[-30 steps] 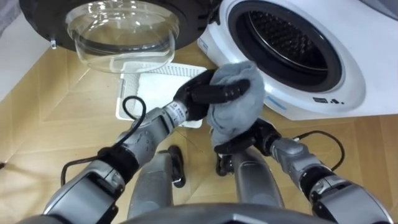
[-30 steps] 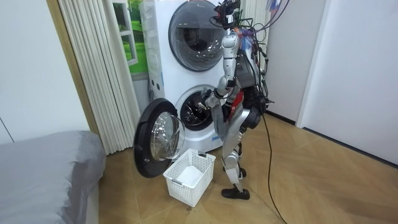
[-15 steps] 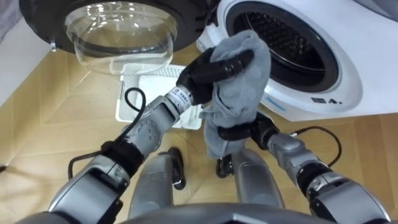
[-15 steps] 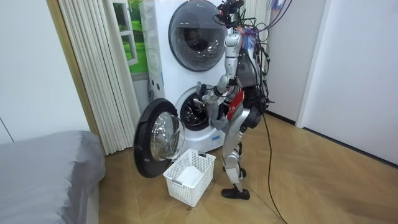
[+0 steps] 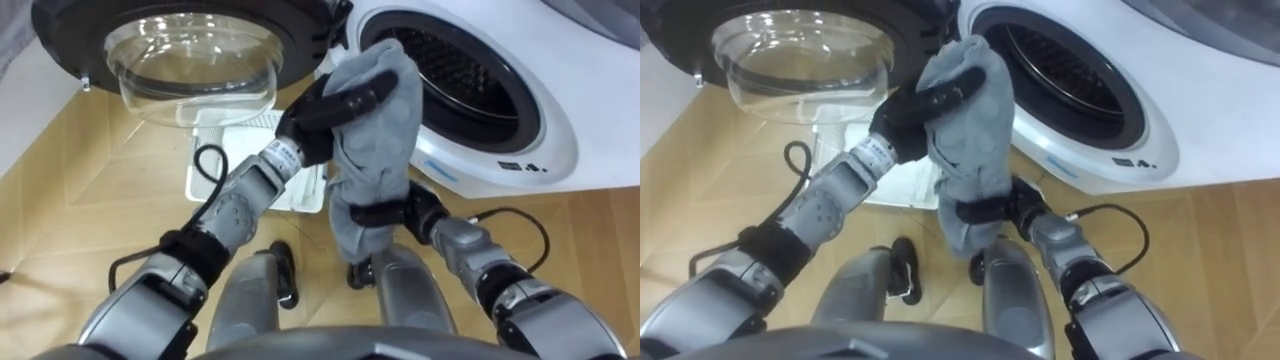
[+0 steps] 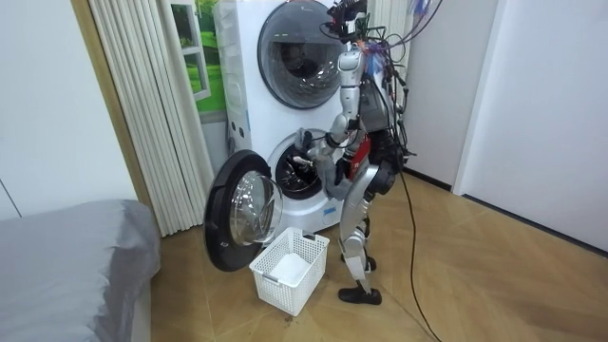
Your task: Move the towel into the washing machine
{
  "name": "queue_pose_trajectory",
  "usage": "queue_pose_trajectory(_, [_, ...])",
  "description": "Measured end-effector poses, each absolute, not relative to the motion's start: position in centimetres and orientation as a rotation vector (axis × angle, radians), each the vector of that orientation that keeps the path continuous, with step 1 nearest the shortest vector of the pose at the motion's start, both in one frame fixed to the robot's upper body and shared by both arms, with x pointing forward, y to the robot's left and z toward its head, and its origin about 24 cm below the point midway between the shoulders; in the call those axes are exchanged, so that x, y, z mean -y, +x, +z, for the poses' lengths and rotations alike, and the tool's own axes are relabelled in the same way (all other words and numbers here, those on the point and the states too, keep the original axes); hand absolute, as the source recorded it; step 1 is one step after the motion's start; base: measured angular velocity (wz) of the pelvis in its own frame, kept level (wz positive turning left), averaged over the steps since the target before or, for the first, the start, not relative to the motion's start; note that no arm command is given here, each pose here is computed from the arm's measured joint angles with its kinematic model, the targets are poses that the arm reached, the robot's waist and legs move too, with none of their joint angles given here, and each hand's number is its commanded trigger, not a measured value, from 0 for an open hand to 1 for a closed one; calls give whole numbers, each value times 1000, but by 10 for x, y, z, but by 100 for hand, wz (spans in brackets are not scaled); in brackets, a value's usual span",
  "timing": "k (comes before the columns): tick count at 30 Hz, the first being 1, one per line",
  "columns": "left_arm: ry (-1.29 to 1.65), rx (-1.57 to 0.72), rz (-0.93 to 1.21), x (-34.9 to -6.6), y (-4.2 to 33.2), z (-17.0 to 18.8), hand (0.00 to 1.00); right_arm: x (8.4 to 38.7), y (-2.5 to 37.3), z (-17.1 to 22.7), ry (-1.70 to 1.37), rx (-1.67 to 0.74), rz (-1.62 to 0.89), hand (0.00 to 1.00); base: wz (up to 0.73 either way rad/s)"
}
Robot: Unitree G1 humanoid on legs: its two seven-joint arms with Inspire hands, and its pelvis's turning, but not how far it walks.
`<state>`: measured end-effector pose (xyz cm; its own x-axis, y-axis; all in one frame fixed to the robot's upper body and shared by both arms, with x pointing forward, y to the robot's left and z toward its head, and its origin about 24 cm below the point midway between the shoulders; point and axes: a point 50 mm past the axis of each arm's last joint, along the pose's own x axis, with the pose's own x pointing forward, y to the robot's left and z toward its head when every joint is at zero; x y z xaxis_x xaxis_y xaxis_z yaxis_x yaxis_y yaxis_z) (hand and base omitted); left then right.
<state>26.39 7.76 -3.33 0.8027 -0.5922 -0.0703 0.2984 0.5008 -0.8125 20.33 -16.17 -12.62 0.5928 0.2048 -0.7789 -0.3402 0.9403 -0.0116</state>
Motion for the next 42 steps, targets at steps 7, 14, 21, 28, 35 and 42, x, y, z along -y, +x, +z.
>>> queue_pose_trajectory(7, [-659, -437, -350, -126, 249, -64, 0, 180, 195, -129, -161, -903, 252, 100, -1])
queue_pose_trajectory(14, [-73, -598, -279, -148, 226, -92, 0, 199, 197, -126, -86, -899, 126, 100, -1])
queue_pose_trajectory(21, [186, -600, -206, -157, 221, -98, 0, 206, 200, -125, -36, -900, 63, 100, 1])
queue_pose_trajectory(28, [269, -628, -122, -163, 214, -106, 0, 218, 208, -120, 63, -880, -96, 100, 3])
queue_pose_trajectory(35, [296, -632, -88, -166, 212, -108, 0, 236, 230, -103, 274, -777, -304, 100, -1])
queue_pose_trajectory(42, [310, -631, -64, -168, 213, -107, 0, 267, 253, -78, 642, -599, -598, 100, 2])
